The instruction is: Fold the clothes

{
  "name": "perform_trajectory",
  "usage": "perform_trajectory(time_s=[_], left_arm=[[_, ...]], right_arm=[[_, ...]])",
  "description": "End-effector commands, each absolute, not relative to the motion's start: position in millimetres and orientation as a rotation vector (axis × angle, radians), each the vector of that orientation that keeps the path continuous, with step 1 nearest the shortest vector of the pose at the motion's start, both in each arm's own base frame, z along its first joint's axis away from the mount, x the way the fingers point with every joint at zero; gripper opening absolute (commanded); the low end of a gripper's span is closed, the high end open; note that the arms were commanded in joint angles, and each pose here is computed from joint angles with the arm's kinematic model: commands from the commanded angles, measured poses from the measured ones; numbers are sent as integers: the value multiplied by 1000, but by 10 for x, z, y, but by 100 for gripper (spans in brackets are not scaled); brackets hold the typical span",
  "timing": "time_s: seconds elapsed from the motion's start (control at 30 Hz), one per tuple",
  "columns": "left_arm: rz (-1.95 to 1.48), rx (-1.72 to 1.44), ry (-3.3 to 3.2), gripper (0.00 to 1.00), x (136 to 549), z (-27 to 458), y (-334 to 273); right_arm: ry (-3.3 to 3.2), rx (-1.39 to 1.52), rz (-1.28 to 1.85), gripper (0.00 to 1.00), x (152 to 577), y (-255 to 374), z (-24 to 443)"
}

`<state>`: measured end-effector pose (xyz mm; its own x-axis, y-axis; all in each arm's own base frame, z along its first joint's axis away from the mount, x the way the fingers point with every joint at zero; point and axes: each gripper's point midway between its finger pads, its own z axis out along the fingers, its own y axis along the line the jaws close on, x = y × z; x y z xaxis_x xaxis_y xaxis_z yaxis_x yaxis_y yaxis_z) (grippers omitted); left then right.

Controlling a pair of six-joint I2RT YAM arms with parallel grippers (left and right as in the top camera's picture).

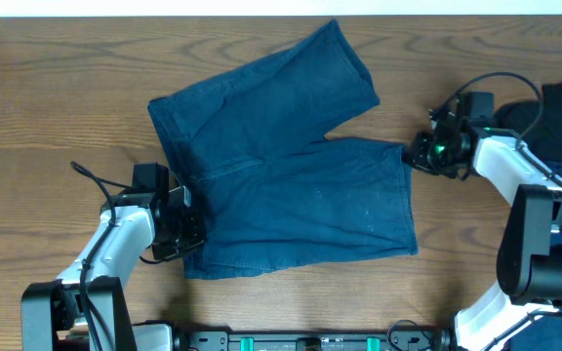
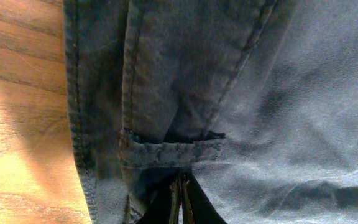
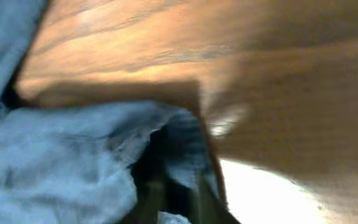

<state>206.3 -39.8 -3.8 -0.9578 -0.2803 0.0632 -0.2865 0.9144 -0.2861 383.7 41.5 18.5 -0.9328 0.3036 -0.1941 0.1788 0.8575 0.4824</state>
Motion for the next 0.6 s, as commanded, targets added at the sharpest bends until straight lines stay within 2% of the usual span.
perform_trajectory(time_s=[0.0,0.13,0.33,0.47,0.57], left_arm=[[408,462,-2990,6,1857,-196,-377],[410,462,-2996,6,1870,-196,-377],[411,461,-2997,6,1873,-197,-377],[411,462,-2995,6,1870,-196,-378],[411,462,-2996,6,1871,-196,-378]], right_arm=[[2727,237,872,41,3819,606,283],[2717,228,870,42,3842,612,291],[2696,191,876,38,3886,678,314],[2820,356,695,36,3723,454,130],[2836,296,664,32,3675,363,114]])
